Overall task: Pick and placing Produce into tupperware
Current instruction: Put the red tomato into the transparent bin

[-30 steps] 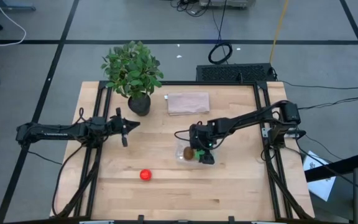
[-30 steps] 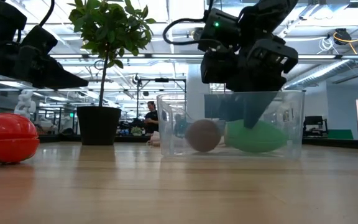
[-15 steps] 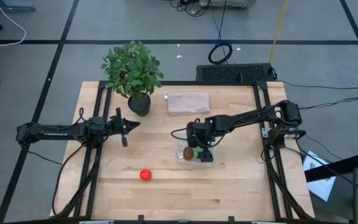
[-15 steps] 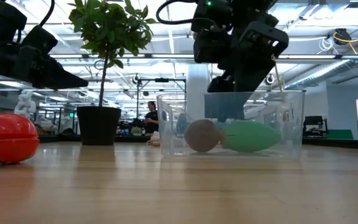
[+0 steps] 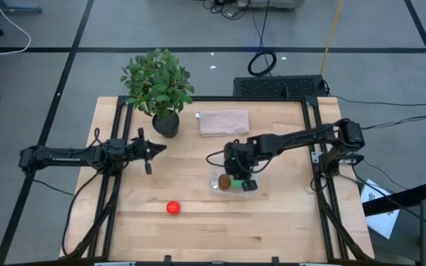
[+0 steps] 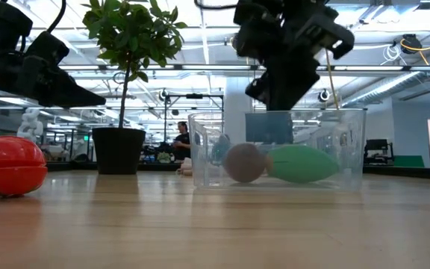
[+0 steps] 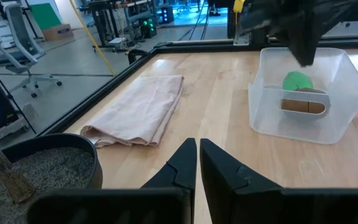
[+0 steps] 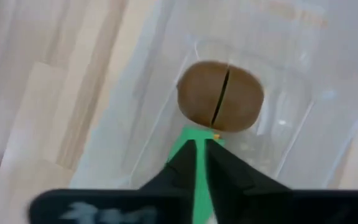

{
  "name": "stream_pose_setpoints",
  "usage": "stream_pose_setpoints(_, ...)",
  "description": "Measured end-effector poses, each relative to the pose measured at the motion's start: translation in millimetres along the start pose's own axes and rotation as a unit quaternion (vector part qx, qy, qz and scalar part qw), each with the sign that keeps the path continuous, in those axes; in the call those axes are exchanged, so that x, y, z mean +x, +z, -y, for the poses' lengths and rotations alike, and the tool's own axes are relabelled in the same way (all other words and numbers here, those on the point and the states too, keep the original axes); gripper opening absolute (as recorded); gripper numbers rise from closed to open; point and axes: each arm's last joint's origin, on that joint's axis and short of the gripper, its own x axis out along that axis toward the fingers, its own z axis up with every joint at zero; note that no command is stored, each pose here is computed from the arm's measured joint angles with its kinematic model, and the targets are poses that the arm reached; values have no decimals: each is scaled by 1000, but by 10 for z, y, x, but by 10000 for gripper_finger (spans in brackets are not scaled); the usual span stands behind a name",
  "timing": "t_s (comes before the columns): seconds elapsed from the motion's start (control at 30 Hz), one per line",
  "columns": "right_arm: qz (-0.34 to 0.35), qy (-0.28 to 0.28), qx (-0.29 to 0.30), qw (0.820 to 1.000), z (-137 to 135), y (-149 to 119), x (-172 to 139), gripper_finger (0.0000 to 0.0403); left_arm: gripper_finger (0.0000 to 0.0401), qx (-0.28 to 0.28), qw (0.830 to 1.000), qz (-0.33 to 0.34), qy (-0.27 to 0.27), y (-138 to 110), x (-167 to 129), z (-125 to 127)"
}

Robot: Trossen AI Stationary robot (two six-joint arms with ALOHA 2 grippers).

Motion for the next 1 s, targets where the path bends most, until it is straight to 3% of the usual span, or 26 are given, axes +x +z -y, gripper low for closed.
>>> stream_pose_setpoints(0.23,55,-44,-34,997,-93,33,-392,2,26,0,1000,0,0,0,0,0)
stream_pose_setpoints(0.43,166,-74,-68,981,-270,9,-988,1,26,0,1000,0,0,0,0,0)
stream_pose_setpoints(0.8,349,-128,-86,924,-640,-453,-2022,0,26,7,1000,0,13,0,0,-7)
stream_pose_setpoints(0.87,374,-135,-71,915,-675,-556,-2119,0,26,7,1000,-1,12,0,0,-7)
stream_pose_setpoints(1.0,384,-134,-51,912,-693,-697,-2132,0,26,7,1000,0,13,0,0,-7)
